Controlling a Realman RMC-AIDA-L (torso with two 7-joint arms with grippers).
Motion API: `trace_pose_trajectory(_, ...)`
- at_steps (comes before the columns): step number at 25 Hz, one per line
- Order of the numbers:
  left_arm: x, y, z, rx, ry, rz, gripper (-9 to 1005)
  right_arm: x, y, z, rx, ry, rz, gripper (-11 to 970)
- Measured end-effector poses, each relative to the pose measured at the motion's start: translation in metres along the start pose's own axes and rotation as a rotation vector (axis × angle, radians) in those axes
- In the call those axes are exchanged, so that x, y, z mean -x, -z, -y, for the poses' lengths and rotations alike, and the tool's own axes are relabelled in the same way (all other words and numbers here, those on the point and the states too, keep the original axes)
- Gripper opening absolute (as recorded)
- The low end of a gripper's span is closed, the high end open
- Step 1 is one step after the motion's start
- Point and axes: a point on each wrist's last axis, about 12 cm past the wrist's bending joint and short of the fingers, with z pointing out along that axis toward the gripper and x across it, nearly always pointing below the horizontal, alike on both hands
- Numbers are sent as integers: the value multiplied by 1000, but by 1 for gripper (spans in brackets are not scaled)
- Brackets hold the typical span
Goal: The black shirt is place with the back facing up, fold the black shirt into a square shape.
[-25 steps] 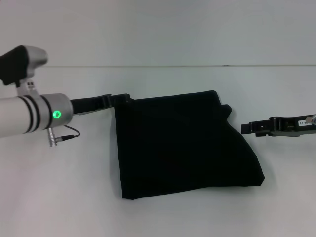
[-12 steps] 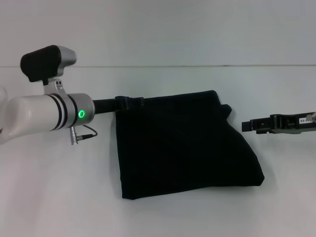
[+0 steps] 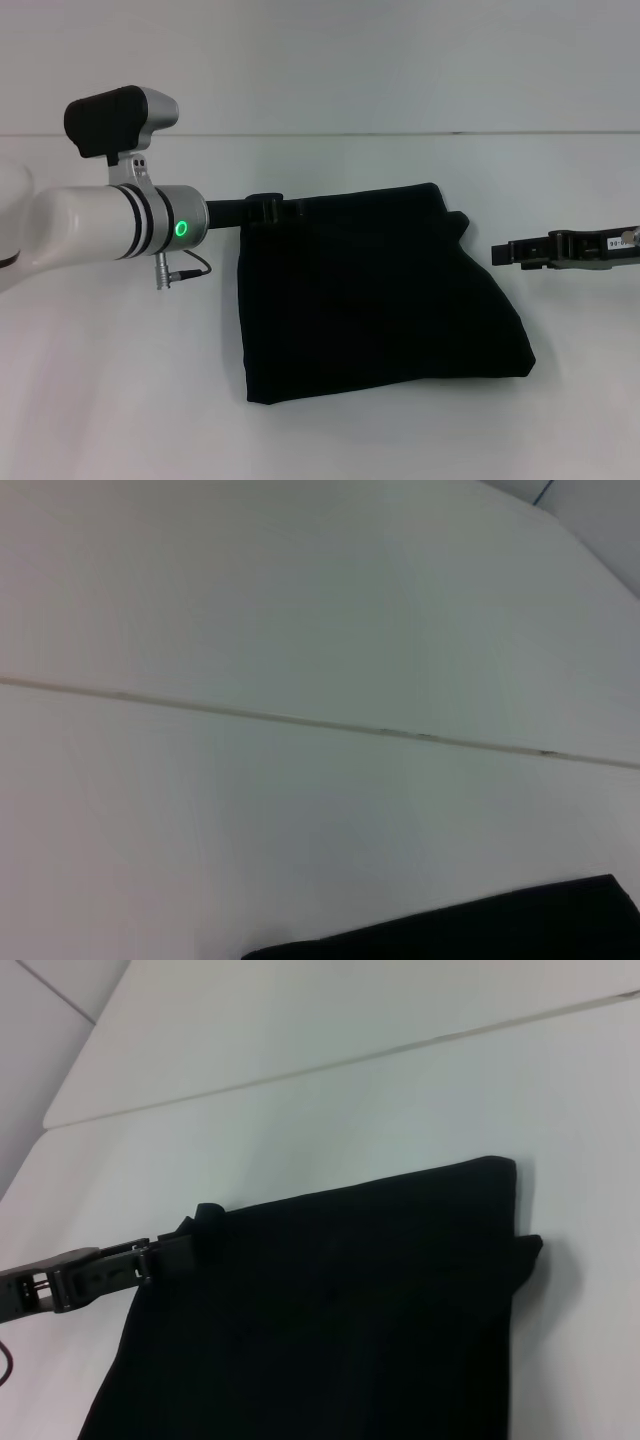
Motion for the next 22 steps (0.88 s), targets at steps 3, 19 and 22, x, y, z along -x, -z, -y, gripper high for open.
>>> trace_pose_trajectory(3, 1, 1, -2, 10, -9, 1, 667, 0, 0, 0, -3, 1, 2, 659)
trace_pose_trajectory(19, 0, 0, -5, 39, -19, 5, 124, 3, -2, -1, -8, 14, 10, 658)
trace_pose_trajectory(22, 2, 0, -4, 33, -23, 6, 21, 1, -3, 1, -16, 9, 15, 657)
